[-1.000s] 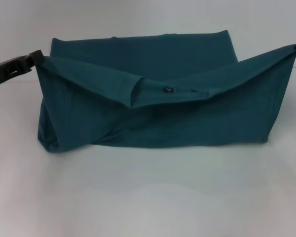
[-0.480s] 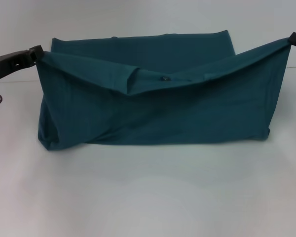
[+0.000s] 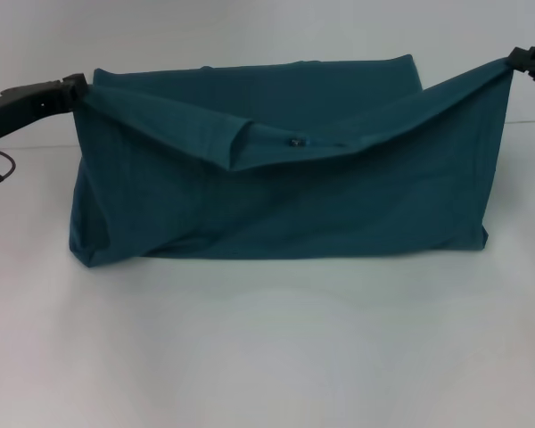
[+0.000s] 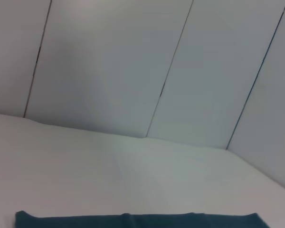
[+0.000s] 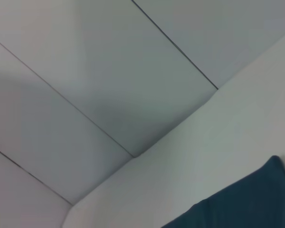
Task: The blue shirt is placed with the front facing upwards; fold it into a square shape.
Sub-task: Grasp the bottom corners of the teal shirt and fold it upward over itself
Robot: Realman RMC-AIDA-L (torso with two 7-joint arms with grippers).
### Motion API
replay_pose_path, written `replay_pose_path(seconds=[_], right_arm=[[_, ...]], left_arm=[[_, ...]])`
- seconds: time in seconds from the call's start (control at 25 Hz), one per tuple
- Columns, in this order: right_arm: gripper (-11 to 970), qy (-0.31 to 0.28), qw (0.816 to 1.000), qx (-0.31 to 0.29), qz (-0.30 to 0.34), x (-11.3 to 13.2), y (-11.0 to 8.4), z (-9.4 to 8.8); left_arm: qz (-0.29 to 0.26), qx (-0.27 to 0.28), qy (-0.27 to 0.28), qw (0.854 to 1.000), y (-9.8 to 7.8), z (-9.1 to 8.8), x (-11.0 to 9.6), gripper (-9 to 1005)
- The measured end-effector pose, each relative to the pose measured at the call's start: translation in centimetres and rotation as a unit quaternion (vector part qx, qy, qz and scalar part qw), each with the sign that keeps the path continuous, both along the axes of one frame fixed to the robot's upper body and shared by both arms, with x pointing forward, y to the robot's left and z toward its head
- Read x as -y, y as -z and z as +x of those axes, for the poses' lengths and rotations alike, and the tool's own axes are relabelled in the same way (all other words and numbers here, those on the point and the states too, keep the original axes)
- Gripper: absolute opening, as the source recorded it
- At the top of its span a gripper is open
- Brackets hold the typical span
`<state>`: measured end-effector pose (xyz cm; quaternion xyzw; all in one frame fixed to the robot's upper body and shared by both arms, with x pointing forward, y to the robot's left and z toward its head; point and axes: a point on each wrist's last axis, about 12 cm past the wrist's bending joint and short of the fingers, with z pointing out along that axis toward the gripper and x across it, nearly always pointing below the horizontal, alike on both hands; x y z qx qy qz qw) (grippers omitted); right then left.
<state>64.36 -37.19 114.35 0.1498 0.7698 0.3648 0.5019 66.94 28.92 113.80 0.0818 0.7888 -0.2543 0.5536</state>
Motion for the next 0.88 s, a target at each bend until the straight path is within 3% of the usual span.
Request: replay_pose_path(seconds=[0.64, 0.88], right_arm=[[21, 0.013, 0.999, -0.005, -0.04, -0.9, 0.0, 1.4], [22, 0.018, 0.999, -0.024, -0.036, -1.1, 1.2, 1.1]], left_arm=[[0.038, 0.01, -0.02, 0.999, 0.0, 1.0, 0.5, 91], [0.048, 0.006, -0.029, 0.998, 1.2, 0.5, 1.3, 98]])
